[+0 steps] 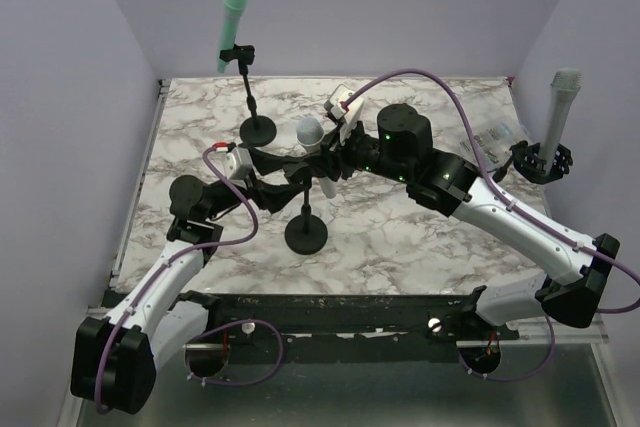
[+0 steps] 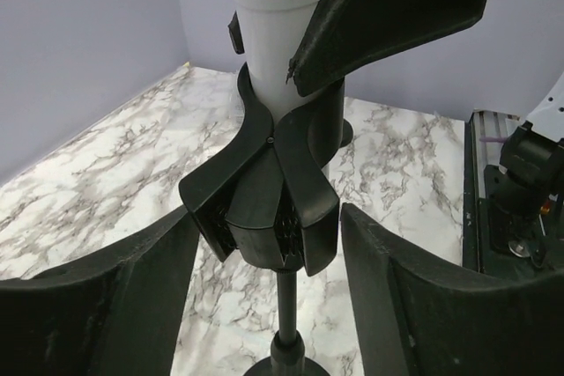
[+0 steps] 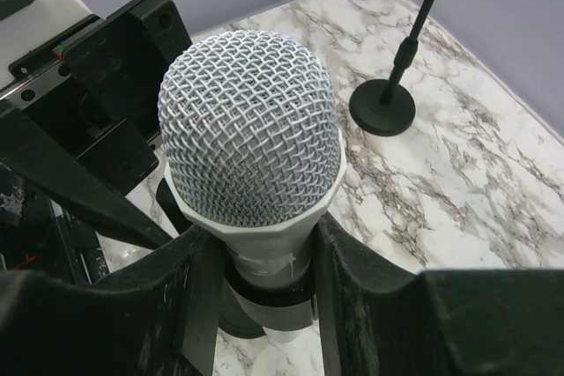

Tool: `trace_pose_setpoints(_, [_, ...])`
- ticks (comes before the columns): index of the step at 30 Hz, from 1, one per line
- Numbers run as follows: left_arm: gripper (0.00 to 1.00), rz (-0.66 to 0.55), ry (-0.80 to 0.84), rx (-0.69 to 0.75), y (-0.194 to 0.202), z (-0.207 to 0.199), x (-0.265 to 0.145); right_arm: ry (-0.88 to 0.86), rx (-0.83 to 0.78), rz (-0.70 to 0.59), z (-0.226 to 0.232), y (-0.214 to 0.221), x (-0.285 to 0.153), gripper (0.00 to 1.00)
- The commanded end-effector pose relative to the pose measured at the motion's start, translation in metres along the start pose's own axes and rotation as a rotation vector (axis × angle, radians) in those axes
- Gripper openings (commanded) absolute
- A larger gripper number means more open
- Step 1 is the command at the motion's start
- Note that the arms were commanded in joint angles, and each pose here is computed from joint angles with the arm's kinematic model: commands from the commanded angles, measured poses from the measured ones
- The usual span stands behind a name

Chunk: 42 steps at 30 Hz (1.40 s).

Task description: Remove the microphone from the stand

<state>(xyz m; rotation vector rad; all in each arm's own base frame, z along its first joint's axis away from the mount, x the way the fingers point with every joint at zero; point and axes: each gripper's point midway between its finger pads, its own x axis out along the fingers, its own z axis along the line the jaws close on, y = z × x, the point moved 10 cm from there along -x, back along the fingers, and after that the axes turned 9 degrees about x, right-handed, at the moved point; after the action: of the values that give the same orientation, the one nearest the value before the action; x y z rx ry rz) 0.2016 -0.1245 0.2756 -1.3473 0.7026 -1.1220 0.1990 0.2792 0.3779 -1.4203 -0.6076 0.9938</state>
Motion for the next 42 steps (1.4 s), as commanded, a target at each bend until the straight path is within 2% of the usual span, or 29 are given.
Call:
trace_pose_setpoints(1, [0.54,-0.032,0.037,0.005,-0.006,0.002,0.006,-0.052,0.022,-0.026,0.007,-0.002,0.003,0.01])
trace_pose_setpoints(3, [0.31,-0.034,0.039,0.002,-0.006,0.002,0.006,-0.055,0.020,-0.025,0.006,-0.002,0.004,0.01])
trace_pose_setpoints(6, [0.06,-0.030,0.026,0.018,-0.006,0.002,0.004,-0.053,0.015,-0.028,0.006,-0.003,0.004,0.01])
trace_pose_setpoints(7, [0.02,-0.029,0.023,0.024,-0.006,0.001,0.004,-0.051,0.014,-0.031,0.006,-0.004,0.004,0.01])
trace_pose_setpoints(12, [0.00,0.003,0.028,0.027,-0.003,-0.002,0.002,-0.044,0.012,-0.057,0.007,-0.016,0.002,0.01])
trace_pose_setpoints(23, [0.00,0.068,-0.027,0.003,0.006,0.004,0.002,-0.044,0.034,-0.262,0.015,-0.077,-0.032,0.01])
trace_pose_setpoints(25, [0.00,0.074,-0.037,0.002,0.006,0.004,0.002,0.022,0.085,-0.309,0.013,-0.086,-0.044,0.01])
trace_pose_setpoints(27, [0.00,0.083,-0.049,-0.004,0.006,0.003,0.000,0.169,0.143,-0.367,0.004,-0.092,-0.060,0.01])
trace_pose_setpoints(30, [0.00,0.109,-0.162,-0.061,0.005,0.004,-0.005,0.379,0.204,-0.427,-0.008,-0.097,-0.089,0.01])
trace_pose_setpoints(33, [0.09,0.126,-0.208,-0.065,0.005,-0.003,-0.008,0.527,0.239,-0.442,-0.016,-0.094,-0.114,0.01])
trace_pose_setpoints(36, [0.39,0.114,-0.300,-0.075,0.004,-0.007,-0.012,0.583,0.245,-0.425,-0.020,-0.078,-0.126,0.01])
trace_pose_setpoints(40, [0.62,0.078,-0.351,-0.138,0.004,-0.012,-0.016,0.607,0.244,-0.390,-0.022,-0.054,-0.131,0.01])
trace_pose_setpoints(42, [0.68,0.070,-0.336,-0.161,0.002,-0.016,-0.016,0.610,0.245,-0.371,-0.023,-0.046,-0.130,0.01])
